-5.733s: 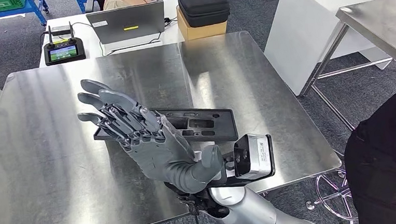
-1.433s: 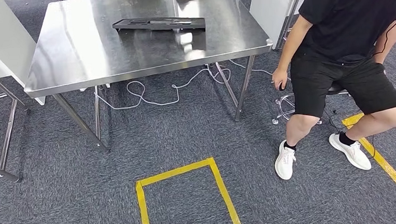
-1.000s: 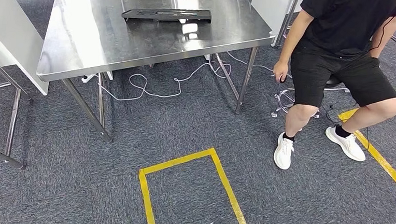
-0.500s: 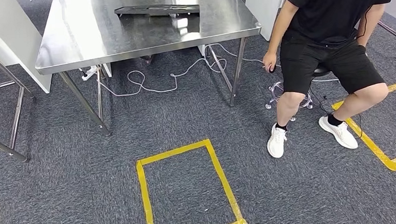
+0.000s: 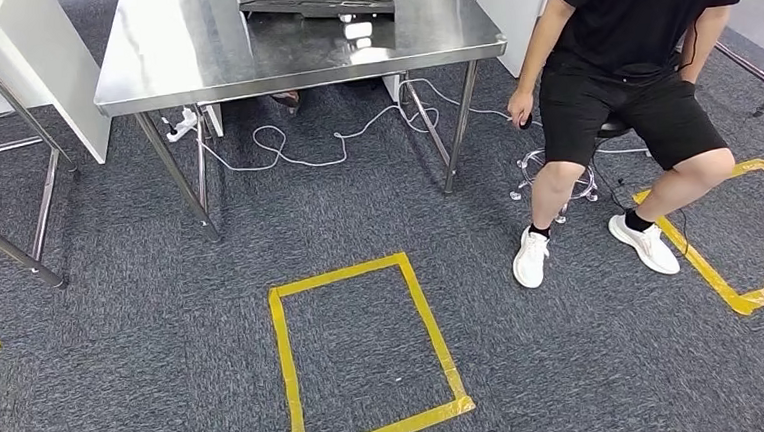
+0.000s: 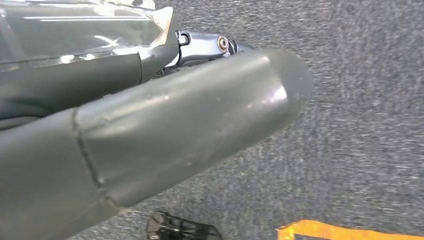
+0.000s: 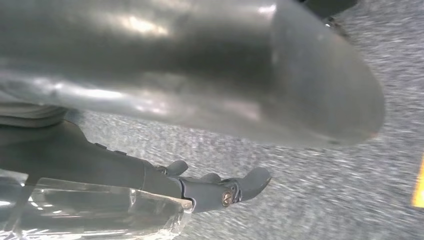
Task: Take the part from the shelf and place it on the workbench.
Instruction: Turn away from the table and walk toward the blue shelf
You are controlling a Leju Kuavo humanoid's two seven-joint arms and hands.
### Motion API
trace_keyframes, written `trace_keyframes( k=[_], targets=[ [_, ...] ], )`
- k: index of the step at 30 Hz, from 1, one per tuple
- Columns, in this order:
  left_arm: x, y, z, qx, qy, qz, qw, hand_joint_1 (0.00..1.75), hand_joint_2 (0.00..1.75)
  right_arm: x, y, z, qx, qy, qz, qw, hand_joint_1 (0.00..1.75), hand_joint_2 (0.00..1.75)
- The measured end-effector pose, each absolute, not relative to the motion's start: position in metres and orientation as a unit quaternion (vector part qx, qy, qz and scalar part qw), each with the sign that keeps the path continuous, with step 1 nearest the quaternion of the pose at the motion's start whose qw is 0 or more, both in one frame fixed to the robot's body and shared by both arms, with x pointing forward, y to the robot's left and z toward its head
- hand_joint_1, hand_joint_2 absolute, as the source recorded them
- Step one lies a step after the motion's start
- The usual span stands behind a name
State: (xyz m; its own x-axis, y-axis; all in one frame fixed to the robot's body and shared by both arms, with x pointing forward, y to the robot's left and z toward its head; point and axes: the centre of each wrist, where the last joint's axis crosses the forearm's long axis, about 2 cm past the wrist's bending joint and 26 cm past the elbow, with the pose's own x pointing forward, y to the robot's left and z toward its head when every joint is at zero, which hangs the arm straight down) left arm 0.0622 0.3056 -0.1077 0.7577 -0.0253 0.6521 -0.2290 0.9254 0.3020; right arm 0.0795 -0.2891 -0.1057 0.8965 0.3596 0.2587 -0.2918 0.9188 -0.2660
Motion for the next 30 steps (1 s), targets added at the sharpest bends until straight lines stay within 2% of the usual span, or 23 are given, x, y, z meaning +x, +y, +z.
trace_keyframes(
  k=[30],
  targets=[
    [0.056,0.308,-0.109,0.193,-0.340,0.056,0.919,0.00,0.00,0.085,-0.289,-0.105,-0.108,-0.152,0.186,0.965,0.00,0.00]
  ],
)
